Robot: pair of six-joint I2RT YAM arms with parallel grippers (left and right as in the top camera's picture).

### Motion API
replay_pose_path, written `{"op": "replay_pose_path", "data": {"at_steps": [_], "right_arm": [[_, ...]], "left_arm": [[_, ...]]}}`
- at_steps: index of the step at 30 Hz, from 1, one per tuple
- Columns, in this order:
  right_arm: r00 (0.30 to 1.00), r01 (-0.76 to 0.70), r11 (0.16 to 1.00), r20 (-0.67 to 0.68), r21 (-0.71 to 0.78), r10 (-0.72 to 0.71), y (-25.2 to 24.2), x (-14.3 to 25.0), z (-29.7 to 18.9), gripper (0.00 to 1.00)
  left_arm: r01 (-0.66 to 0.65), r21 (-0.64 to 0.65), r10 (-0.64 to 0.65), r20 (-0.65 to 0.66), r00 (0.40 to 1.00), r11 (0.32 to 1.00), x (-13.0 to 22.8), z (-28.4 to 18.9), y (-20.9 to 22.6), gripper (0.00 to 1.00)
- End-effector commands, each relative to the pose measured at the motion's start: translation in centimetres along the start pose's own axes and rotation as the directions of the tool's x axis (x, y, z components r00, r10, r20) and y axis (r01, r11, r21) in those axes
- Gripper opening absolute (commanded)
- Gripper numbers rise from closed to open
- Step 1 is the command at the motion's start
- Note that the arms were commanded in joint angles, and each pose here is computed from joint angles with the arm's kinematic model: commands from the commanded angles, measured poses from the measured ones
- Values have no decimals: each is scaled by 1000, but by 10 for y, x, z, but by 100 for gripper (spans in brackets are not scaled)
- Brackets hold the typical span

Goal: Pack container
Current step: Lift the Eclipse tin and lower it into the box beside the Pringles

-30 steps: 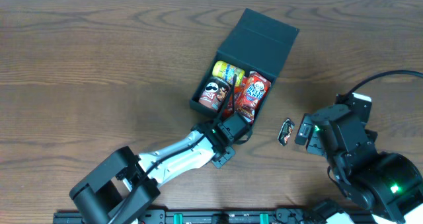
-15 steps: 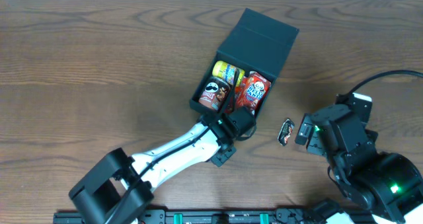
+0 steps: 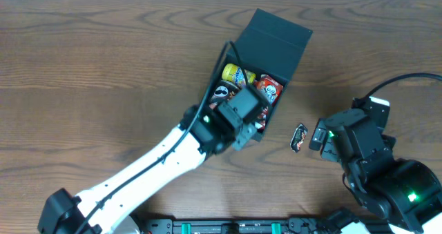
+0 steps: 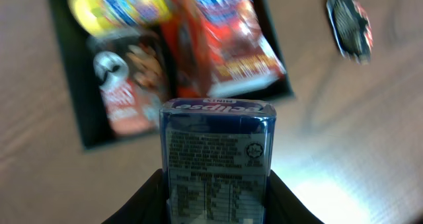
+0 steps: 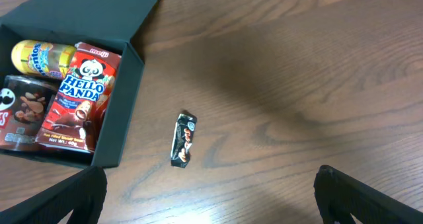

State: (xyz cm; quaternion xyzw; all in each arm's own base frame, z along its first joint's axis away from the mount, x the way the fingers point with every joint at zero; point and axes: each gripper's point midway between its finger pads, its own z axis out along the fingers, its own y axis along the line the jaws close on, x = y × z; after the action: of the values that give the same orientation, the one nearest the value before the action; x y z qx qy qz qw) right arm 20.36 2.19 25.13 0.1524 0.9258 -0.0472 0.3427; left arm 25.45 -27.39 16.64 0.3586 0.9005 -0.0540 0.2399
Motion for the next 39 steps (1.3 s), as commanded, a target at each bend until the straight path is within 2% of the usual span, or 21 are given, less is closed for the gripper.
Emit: {"op": "replay_pose_path", "data": {"at_steps": [1,6,16,26,28,33,37,39], "right_arm": [[1000,-16,1000,16,17,15,-3,-1,0,99],[1000,-15,1000,15,17,15,-3,-1,0,99],[1000,-15,1000,15,17,14,-3,-1,0,99],[1000,-13,1000,13,19,13,-3,0,0,99],[1000,-13,1000,13,19,13,-3,0,0,99],[1000,-13,1000,8,14,13,-2,1,0,99],[1000,-11,1000,3,11,11,-2,2,0,99],[1000,-11,1000,2,13,11,-2,2,0,99]], "left_arm": [[31,-51,-30,13,999,998,-15,11,24,6],[48,-40,-47,21,999,998,-26,37,44,6],[41,-17,-41,-28,999,999,-23,87,42,6],[39,-18,-40,-54,998,999,-19,104,41,7],[39,-18,-40,-47,998,999,-20,104,41,19],[40,-18,-41,-40,998,999,-22,104,41,36],[40,-18,-41,-32,999,999,-24,104,42,49],[40,-18,-41,-33,999,999,-24,104,41,50]]}}
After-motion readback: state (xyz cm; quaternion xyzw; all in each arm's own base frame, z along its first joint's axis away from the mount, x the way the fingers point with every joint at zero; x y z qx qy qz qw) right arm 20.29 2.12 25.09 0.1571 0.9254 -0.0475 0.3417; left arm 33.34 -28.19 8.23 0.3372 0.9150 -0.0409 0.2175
